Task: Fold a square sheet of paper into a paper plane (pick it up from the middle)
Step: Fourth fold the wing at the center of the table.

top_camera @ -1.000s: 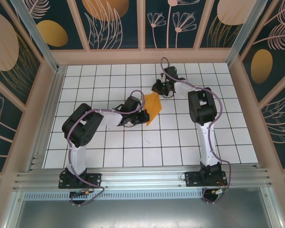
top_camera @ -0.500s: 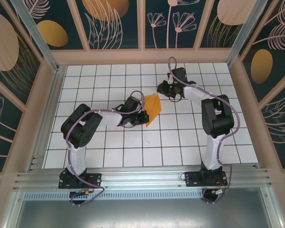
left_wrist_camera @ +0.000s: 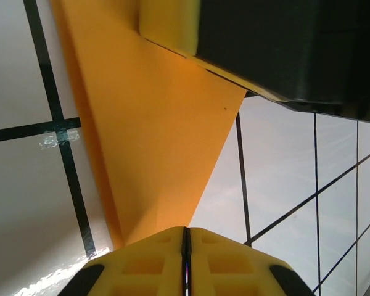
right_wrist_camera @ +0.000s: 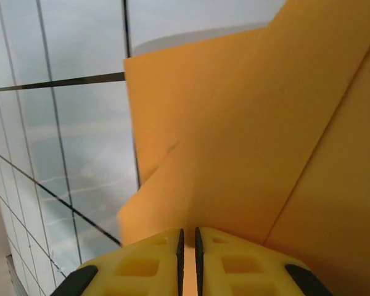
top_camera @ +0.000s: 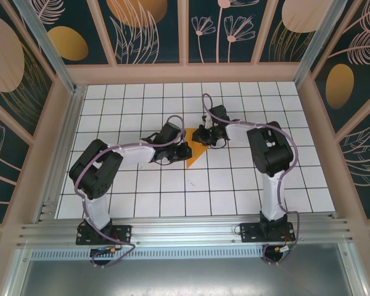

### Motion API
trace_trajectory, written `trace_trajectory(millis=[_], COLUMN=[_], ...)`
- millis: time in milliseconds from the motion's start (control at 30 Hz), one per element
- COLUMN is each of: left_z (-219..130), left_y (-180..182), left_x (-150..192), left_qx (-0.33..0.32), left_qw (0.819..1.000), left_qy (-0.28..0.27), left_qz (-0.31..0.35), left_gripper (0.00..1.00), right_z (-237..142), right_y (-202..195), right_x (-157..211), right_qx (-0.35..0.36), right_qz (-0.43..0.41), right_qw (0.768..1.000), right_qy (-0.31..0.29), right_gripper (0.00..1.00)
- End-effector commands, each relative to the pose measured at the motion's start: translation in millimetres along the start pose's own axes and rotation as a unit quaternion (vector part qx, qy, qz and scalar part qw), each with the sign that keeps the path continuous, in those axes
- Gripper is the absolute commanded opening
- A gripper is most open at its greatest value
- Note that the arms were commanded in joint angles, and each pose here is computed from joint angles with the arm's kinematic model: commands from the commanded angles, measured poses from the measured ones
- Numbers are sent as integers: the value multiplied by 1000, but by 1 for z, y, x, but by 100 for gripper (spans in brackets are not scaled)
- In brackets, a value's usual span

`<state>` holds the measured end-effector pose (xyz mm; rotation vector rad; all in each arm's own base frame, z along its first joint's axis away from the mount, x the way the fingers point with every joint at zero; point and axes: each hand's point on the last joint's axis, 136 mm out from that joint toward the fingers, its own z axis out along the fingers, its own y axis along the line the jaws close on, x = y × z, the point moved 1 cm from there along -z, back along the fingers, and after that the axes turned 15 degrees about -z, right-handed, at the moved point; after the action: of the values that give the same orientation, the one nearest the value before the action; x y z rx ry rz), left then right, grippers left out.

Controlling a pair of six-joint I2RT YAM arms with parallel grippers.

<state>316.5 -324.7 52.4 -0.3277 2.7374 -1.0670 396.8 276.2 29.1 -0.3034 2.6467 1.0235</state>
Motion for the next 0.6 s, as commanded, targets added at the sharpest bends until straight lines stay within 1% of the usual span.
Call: trace_trajectory(millis=[0,133,200,300,400,500,567], left_z=[5,12,18,23,28,26,21], left_y=[-3,10,23,39,49,56,68], left_x=[3,12,17,18,21,28,39], left_qx=[11,2,-17,-47,-61,-60,-67], left_qw=[1000,999,999,998,997,996,995], left_qy=[11,32,43,37,42,50,60], left_qz=[-7,-15,-20,-21,-26,-34,-41], left_gripper=[10,10,10,9,9,9,9], right_z=[7,12,13,14,14,14,15], right_y=[2,-7,-7,-8,-9,-10,-10], right_x=[-12,-8,-6,-3,-2,-4,-4], right_qx=[-8,2,2,4,7,10,9], right_qz=[0,13,15,13,15,17,19], right_qw=[1000,1000,1000,1000,1000,1000,1000], right_qy=[-5,3,6,10,11,9,9], right_gripper=[17,17,17,17,17,16,17])
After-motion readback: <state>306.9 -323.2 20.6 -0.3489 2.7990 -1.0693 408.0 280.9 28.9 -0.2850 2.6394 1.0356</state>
